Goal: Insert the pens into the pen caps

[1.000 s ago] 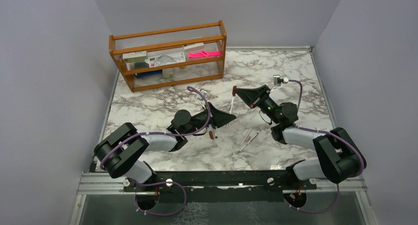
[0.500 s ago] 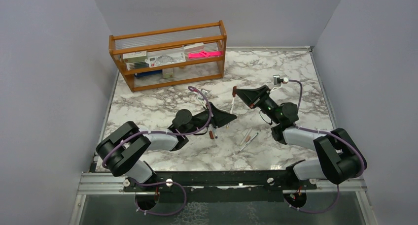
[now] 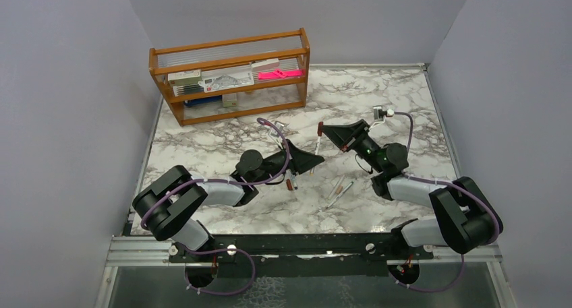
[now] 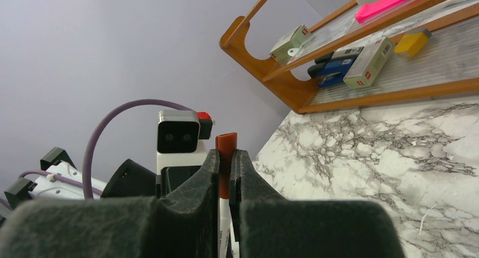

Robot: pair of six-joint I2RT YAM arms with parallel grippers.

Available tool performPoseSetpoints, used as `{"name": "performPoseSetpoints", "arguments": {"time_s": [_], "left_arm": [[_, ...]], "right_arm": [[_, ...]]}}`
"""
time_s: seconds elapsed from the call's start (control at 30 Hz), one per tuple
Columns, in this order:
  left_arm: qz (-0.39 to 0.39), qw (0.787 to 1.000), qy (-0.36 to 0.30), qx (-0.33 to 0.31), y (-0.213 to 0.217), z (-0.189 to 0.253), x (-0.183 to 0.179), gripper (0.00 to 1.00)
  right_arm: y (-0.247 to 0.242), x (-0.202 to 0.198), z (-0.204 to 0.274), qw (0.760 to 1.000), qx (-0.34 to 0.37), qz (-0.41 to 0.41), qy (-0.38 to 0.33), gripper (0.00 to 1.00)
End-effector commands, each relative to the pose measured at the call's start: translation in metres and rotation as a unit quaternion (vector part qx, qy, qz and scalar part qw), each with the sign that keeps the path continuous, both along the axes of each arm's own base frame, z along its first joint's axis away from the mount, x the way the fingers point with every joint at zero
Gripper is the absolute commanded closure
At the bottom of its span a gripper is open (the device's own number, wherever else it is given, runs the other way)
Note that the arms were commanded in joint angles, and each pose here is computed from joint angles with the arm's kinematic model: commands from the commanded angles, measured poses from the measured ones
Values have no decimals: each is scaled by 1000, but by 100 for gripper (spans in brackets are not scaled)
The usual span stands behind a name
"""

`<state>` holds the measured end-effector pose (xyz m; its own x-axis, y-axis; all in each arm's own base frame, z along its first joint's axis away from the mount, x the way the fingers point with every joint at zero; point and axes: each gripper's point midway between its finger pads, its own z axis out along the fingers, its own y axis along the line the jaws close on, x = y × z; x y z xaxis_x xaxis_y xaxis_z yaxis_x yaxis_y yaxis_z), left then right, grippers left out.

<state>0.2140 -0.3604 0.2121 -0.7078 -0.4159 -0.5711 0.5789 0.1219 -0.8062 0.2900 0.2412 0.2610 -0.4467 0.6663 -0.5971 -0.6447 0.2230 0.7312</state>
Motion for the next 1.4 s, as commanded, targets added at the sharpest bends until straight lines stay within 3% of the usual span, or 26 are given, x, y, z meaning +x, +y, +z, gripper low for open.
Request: {"name": "performPoseSetpoints", "arguments": {"time_s": [0.0, 0.23, 0.53, 1.17, 1.37], "left_arm": [[28, 998, -49, -38, -3, 33, 13, 100], [42, 992, -109, -51, -10, 60, 23, 100], [68, 962, -252, -79, -1, 103, 19, 100], [56, 920, -363, -138, 3, 204, 3, 100], [40, 928, -354, -108, -1, 187, 3, 100]], "right_arm": [[0, -12, -3, 1000, -4, 12, -7, 98], [6, -25, -5, 998, -28, 45, -30, 98], [9, -42, -18, 995, -44, 79, -30, 98], [11, -72, -60, 986, -95, 140, 14, 98], [7, -68, -47, 991, -74, 115, 14, 98]]}}
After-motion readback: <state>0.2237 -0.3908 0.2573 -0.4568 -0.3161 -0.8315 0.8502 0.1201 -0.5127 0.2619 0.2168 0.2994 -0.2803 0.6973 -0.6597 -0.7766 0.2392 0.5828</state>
